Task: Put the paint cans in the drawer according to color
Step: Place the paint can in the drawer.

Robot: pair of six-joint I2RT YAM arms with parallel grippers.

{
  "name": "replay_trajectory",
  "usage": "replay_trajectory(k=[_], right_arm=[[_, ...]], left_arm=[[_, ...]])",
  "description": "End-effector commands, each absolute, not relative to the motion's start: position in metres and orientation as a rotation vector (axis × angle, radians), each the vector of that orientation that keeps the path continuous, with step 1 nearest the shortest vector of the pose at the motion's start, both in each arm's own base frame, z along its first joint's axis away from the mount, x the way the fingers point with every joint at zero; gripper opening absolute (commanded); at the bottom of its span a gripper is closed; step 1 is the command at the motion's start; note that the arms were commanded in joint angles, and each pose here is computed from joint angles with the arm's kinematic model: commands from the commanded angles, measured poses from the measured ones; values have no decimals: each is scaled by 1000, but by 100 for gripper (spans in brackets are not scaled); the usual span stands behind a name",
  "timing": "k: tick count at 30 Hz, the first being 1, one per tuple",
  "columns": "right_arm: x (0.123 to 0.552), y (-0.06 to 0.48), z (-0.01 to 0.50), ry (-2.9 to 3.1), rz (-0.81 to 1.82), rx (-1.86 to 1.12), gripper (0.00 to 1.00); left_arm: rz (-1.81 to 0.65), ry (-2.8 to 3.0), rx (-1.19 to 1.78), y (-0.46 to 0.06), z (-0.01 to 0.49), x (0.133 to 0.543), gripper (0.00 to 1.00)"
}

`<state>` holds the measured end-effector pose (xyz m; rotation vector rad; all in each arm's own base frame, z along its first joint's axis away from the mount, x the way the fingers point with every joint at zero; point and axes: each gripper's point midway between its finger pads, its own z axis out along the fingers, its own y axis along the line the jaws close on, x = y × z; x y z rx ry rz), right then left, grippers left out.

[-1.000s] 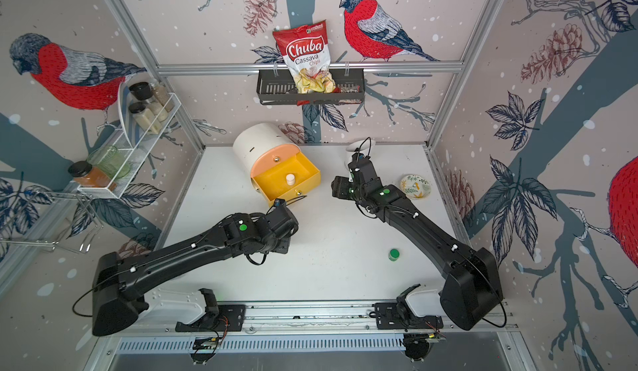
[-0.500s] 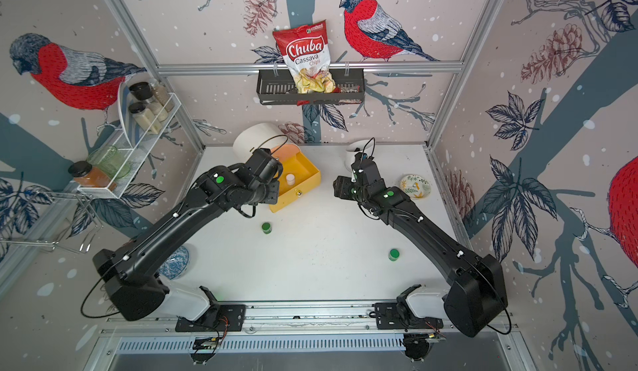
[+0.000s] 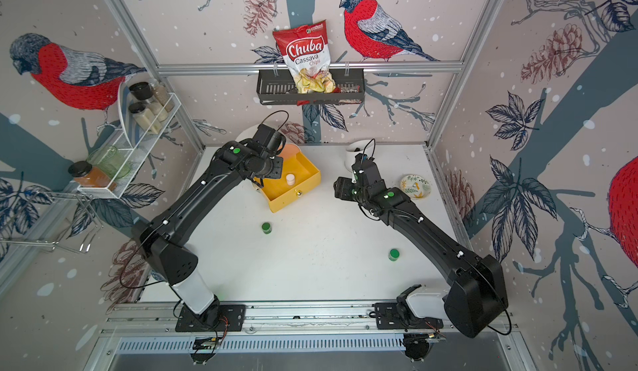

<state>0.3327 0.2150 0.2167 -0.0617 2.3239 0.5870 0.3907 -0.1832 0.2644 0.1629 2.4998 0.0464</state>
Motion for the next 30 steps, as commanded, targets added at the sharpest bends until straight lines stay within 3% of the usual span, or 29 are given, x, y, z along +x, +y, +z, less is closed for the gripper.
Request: replay_trajectory(k=[1,13,30], right_arm=[[334,217,217,2314,596,-84,69],[335,207,212,2323,575,-66,69],[336,190,210,2324,555,-24,69]], left_arm=[[8,2508,168,-186,257,401,16],[-22,2616,186,-186,204,403,14],[-2,2692,184,-181,166,413,13]])
